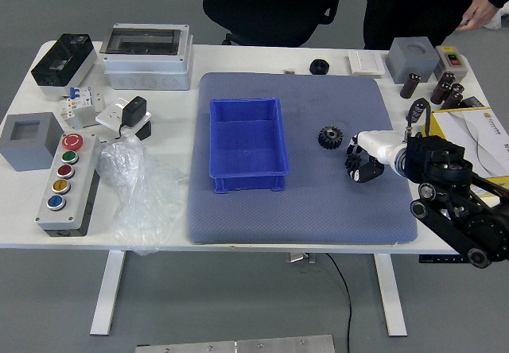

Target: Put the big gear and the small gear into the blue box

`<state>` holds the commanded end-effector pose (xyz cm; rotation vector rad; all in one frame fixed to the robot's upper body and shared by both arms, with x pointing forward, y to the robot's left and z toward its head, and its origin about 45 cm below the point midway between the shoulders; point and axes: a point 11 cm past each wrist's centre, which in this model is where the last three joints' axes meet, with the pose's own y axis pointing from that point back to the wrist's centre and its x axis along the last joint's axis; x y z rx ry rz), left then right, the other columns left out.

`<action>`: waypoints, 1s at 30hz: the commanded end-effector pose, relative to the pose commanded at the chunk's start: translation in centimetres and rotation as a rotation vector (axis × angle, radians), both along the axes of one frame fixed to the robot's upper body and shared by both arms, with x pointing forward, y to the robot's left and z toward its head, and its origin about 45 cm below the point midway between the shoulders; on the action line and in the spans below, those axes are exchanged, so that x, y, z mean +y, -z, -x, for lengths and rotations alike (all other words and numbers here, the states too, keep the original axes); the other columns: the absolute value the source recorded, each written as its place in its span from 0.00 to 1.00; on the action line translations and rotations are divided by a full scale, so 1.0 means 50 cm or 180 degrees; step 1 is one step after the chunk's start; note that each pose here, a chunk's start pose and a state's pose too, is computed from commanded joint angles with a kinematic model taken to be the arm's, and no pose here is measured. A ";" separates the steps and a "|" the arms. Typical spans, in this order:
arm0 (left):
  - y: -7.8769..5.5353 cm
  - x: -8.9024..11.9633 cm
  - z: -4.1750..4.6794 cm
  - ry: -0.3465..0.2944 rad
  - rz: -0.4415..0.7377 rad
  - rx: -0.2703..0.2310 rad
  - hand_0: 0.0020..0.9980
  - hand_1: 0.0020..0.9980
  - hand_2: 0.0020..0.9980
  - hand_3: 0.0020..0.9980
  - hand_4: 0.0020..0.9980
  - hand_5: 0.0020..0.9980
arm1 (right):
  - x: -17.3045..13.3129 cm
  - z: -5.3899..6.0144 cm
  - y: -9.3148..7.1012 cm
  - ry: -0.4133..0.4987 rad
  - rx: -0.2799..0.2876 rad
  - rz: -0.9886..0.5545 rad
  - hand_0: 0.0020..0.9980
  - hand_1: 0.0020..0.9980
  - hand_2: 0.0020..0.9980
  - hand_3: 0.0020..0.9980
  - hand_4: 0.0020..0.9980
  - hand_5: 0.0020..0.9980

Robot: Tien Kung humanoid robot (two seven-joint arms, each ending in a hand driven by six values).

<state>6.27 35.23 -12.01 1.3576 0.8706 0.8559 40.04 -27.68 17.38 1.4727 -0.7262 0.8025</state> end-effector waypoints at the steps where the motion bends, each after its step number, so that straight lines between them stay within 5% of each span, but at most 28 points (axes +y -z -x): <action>1: 0.000 0.000 0.000 0.0000 0.0000 0.0000 0.86 0.83 0.83 0.77 0.59 0.37 | 0.000 0.000 0.000 -0.0003 -0.0007 0.0008 0.57 0.58 0.76 0.73 0.66 0.30; 30: 0.000 -0.003 0.000 0.0007 0.0005 0.0002 0.86 0.83 0.82 0.77 0.59 0.37 | 0.022 0.004 0.008 -0.0259 -0.0141 0.0334 0.55 0.56 0.73 0.70 0.63 0.29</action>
